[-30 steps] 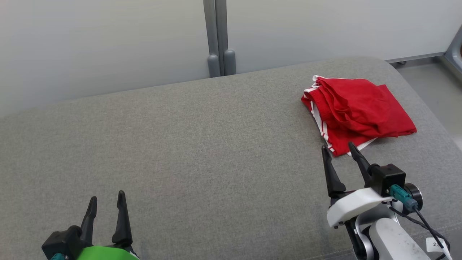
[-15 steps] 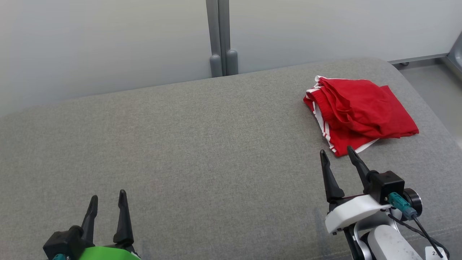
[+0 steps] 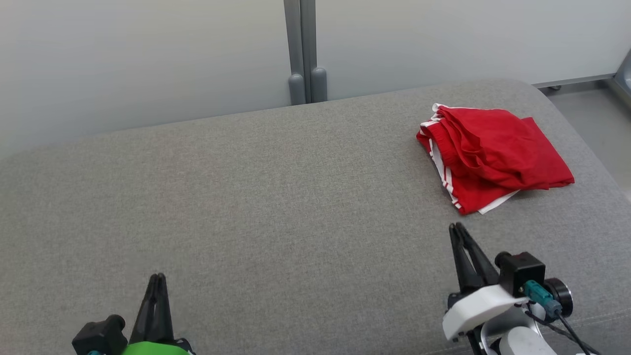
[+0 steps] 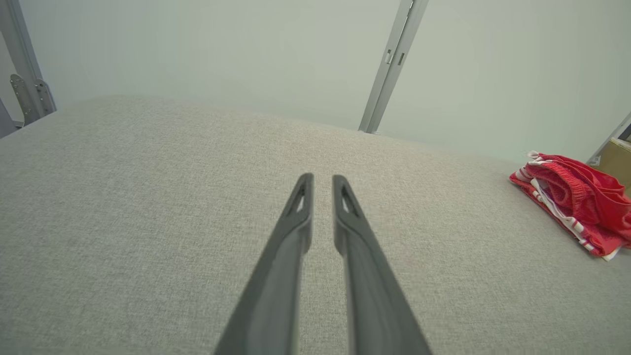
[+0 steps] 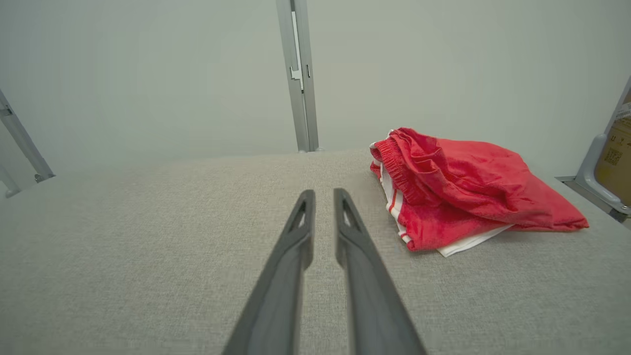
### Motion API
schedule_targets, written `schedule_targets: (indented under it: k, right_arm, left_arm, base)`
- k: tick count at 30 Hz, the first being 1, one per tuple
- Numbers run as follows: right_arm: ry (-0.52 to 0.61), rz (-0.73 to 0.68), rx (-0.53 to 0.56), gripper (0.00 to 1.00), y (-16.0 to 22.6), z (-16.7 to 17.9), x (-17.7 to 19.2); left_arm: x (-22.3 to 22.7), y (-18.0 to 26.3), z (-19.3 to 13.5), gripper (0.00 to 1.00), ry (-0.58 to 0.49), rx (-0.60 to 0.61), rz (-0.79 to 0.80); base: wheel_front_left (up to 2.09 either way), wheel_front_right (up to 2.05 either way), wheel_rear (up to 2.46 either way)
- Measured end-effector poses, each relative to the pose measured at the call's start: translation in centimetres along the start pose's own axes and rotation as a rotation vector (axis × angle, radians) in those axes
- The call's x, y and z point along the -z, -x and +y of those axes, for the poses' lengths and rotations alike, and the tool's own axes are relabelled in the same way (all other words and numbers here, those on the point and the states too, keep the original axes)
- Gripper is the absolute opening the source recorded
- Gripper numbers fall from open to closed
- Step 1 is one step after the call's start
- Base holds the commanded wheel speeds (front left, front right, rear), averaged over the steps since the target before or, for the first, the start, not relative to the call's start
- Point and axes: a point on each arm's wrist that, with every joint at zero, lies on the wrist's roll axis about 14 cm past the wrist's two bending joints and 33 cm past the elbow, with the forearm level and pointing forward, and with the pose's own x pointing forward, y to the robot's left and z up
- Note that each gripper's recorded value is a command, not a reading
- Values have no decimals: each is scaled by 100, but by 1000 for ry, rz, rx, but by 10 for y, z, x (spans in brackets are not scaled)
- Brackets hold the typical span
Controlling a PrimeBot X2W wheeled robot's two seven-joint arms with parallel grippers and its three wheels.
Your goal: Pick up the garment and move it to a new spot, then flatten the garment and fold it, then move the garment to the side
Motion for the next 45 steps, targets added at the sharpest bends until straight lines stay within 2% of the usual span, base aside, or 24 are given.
schedule_targets:
  k: [3,10,32,45]
  right_arm:
    - [-6,52,7,0,10,-1,16]
    - [-67,57,7,0,10,0,17]
    - [-423,127,109,0,5,-20,27]
    - [-598,145,140,0,-2,-31,29]
  left_arm:
    - [8,3,3,0,3,-12,26]
    - [12,5,6,0,66,-28,45]
    - [25,7,26,0,339,-112,123]
    - [21,-1,32,0,481,-124,124]
  base:
    - [0,0,0]
    - [0,0,0]
    - [0,0,0]
    - [0,0,0]
